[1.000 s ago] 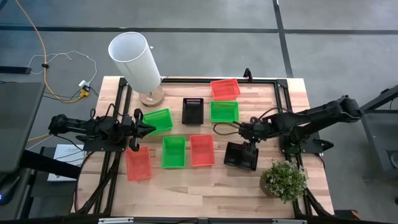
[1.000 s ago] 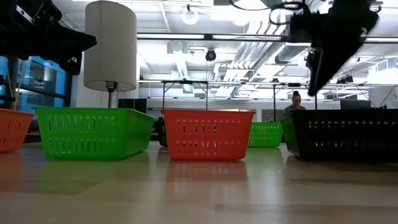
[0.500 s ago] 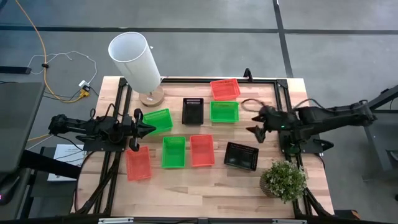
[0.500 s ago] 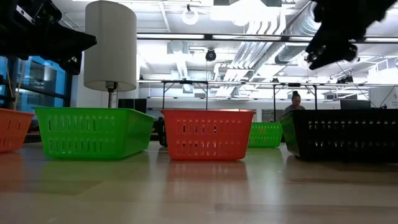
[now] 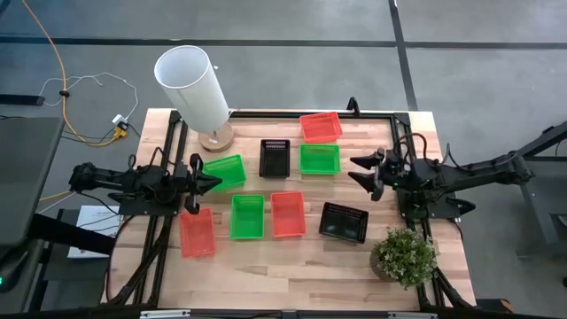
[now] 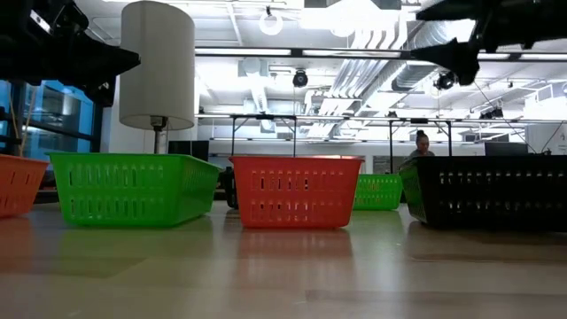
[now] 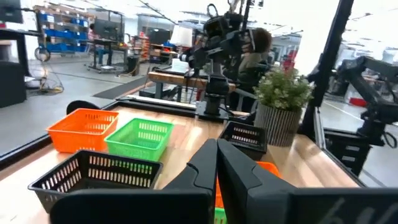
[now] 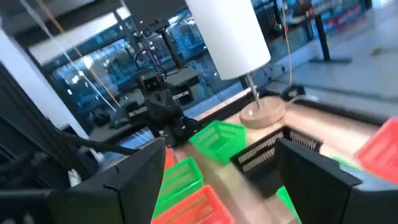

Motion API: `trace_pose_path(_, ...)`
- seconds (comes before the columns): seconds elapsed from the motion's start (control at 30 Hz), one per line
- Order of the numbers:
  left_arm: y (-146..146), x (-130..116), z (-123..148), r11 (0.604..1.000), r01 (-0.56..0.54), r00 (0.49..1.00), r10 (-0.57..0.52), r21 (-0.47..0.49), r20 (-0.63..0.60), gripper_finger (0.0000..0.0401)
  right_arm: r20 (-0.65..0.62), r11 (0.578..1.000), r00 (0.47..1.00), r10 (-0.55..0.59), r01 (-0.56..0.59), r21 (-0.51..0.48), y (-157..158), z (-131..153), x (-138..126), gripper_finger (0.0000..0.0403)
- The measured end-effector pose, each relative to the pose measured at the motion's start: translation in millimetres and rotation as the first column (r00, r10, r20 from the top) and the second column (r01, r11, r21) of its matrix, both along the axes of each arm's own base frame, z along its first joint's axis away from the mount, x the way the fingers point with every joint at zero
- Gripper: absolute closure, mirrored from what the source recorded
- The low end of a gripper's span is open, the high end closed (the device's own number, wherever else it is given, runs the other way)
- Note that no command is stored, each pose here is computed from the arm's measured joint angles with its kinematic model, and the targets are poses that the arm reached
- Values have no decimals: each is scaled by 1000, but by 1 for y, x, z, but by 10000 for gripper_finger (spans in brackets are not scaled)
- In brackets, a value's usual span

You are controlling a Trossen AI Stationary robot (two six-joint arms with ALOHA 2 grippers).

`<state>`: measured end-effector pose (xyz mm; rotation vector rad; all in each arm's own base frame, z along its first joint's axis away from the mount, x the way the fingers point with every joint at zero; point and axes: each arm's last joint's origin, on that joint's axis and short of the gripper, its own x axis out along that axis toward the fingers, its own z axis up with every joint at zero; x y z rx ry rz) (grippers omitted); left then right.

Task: Stack baskets by color
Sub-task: Stack the black bin on the black bin

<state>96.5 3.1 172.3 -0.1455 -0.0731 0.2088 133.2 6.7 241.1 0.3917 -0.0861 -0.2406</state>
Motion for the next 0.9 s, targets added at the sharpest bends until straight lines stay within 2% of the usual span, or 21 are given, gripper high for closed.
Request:
trace_pose_path(0.23, 0, -1, 10, 973, 50, 988, -14, -227, 155, 401, 51, 1000, 999, 11, -11, -9, 0, 12, -1, 114)
trace_pose_path(0.43, 0, -2, 13, 968, 63, 981, -16, -242, 191, 401, 67, 999, 998, 18, -21, 48, 0, 12, -1, 114)
trace_pose_path(0.57, 1, -2, 14, 966, 36, 979, 18, -257, 201, 401, 76, 997, 997, 22, -27, 67, 0, 12, -1, 114)
trace_pose_path(0.67, 2, -4, 22, 934, 72, 949, 44, -351, 311, 401, 94, 997, 995, 20, -26, 68, 0, 14, -1, 114)
trace_pose_path(0.77, 1, -6, 31, 928, 122, 923, 24, -352, 385, 400, 109, 997, 994, 13, -20, 69, 0, 16, -1, 114)
trace_pose_path(0.9, 2, -5, 44, 921, 86, 937, 55, -380, 345, 382, 116, 997, 993, 11, -19, 71, 0, 16, -1, 114)
